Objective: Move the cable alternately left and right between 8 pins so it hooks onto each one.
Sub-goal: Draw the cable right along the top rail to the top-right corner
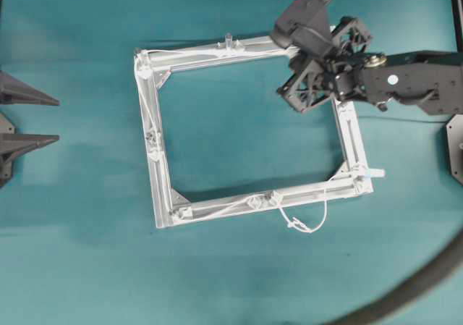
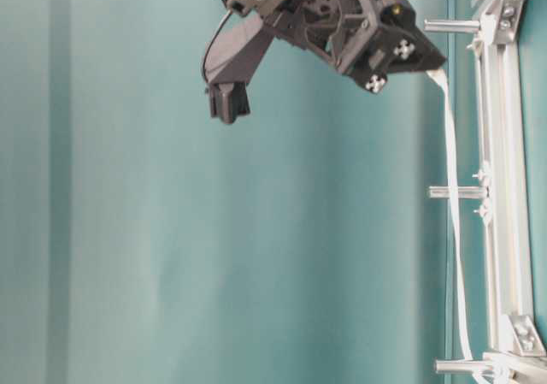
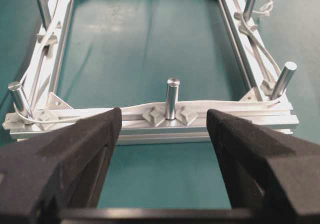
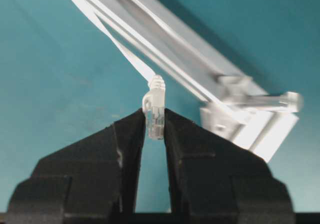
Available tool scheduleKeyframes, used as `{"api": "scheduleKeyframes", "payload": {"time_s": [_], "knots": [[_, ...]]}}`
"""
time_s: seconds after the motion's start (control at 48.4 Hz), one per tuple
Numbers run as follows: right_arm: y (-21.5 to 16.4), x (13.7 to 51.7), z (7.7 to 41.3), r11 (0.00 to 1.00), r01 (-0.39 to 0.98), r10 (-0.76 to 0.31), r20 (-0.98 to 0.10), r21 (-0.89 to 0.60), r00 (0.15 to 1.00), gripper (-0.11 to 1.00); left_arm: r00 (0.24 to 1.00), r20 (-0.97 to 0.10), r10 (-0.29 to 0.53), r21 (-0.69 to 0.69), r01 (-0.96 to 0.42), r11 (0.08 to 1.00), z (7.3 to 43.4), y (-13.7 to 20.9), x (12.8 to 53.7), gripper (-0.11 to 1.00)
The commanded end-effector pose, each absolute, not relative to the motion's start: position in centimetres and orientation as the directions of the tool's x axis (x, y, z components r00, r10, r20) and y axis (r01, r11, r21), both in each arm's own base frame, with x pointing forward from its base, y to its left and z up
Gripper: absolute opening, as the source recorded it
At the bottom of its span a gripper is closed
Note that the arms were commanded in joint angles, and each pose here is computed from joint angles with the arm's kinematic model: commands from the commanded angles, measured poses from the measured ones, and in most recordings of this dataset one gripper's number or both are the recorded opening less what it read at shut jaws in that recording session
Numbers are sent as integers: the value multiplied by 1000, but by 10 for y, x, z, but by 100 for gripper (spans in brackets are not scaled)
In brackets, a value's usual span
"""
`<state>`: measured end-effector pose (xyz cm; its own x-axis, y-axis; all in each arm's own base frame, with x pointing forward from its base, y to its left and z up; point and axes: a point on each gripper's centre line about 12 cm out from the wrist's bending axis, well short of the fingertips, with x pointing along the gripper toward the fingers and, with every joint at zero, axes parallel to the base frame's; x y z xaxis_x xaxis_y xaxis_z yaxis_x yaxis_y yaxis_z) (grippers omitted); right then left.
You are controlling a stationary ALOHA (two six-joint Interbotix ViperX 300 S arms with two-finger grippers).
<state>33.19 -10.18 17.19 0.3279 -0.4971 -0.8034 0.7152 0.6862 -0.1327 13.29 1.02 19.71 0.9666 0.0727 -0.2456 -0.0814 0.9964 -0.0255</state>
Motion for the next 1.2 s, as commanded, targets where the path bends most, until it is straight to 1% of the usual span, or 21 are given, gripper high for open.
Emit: {"api": "scheduleKeyframes", "payload": {"time_s": [0.0, 0.248, 0.764, 1.178], "knots": [[-112, 325, 186, 666, 733, -527, -781, -137, 334, 14, 969, -235, 77, -19, -84, 996, 202, 11, 134, 73], [-121, 311, 184, 667, 718, -557, -774, -201, 300, 14, 969, -235, 77, -19, -84, 996, 202, 11, 134, 73], [-146, 293, 183, 670, 666, -642, -707, -328, 297, 14, 969, -235, 75, -19, -82, 996, 202, 11, 134, 73], [-160, 279, 169, 681, 664, -626, -716, -309, 309, 14, 969, -234, 77, -19, -84, 996, 203, 11, 134, 73]]}}
